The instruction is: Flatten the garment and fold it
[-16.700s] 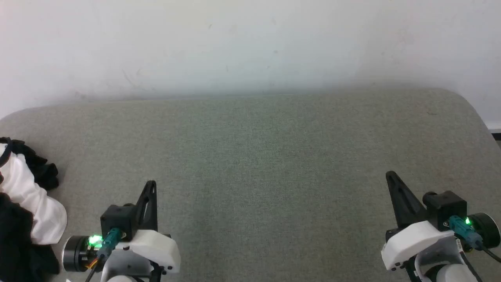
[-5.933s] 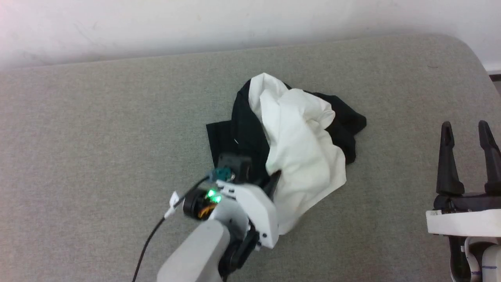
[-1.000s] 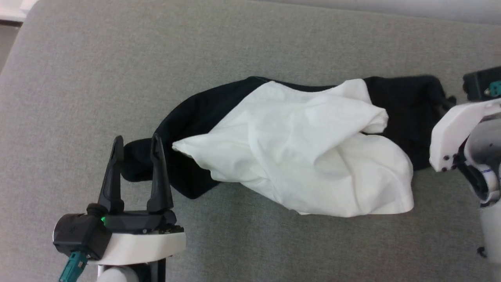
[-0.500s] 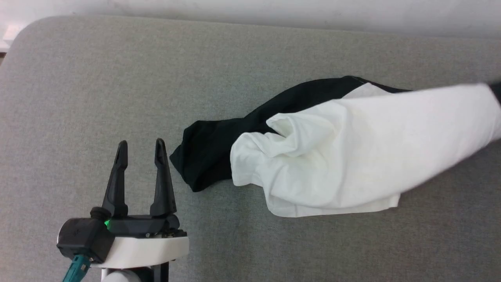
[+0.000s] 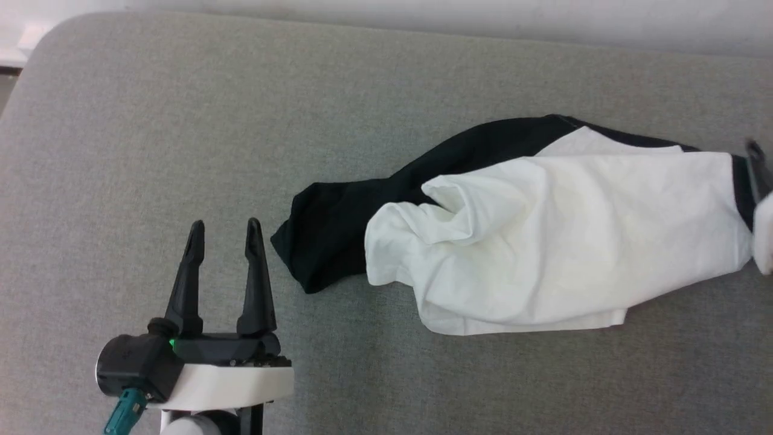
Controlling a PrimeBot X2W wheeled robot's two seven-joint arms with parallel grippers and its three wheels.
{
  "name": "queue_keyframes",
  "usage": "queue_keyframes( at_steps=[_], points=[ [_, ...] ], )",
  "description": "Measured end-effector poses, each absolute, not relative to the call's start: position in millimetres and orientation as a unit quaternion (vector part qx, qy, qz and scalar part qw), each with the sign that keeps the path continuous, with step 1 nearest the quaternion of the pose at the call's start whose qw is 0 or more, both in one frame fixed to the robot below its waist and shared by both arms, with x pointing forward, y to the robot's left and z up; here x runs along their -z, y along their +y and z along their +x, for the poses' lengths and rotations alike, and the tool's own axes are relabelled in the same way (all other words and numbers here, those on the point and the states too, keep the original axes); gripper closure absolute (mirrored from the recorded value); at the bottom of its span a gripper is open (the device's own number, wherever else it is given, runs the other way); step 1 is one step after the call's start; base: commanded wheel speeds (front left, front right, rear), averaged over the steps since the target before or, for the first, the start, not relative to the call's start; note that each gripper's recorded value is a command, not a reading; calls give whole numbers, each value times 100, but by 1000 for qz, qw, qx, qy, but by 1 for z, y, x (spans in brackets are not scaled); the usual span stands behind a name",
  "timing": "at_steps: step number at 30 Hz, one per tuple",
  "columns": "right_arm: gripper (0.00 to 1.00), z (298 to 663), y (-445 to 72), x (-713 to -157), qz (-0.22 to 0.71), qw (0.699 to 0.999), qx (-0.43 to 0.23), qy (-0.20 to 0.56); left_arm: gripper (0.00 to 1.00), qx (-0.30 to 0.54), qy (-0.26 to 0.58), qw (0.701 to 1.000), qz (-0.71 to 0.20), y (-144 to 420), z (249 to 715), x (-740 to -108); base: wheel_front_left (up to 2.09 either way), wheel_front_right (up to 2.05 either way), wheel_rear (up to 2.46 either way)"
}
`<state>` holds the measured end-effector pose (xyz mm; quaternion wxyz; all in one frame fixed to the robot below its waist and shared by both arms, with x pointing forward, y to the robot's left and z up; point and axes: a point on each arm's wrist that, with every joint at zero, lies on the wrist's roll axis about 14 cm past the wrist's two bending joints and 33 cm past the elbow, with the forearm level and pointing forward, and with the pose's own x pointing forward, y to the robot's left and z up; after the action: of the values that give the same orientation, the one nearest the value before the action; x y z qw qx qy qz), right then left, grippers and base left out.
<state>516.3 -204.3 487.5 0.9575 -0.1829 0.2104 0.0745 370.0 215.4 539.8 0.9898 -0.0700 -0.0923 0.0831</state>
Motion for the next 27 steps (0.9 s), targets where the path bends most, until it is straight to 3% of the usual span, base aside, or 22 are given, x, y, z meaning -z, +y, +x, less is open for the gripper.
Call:
queue_keyframes(
  at_steps=[3,6,13,19,27],
  points=[
    [0,515,-169,-524,-141,972,-114,148,0,-79,-101,989,-73,213,368,-546,0,0,0],
    [0,497,-127,-534,-104,969,-173,143,0,-74,-109,989,-71,210,365,-551,0,0,0],
    [0,427,-74,-480,-91,919,-279,264,0,-70,-122,987,-71,209,357,-560,0,0,0],
    [0,385,-67,-423,-113,871,-316,359,0,-85,-112,988,-66,216,350,-554,0,0,0],
    [0,383,-63,-379,-164,843,-334,388,0,-106,-97,988,-62,227,347,-546,0,0,0]
  ],
)
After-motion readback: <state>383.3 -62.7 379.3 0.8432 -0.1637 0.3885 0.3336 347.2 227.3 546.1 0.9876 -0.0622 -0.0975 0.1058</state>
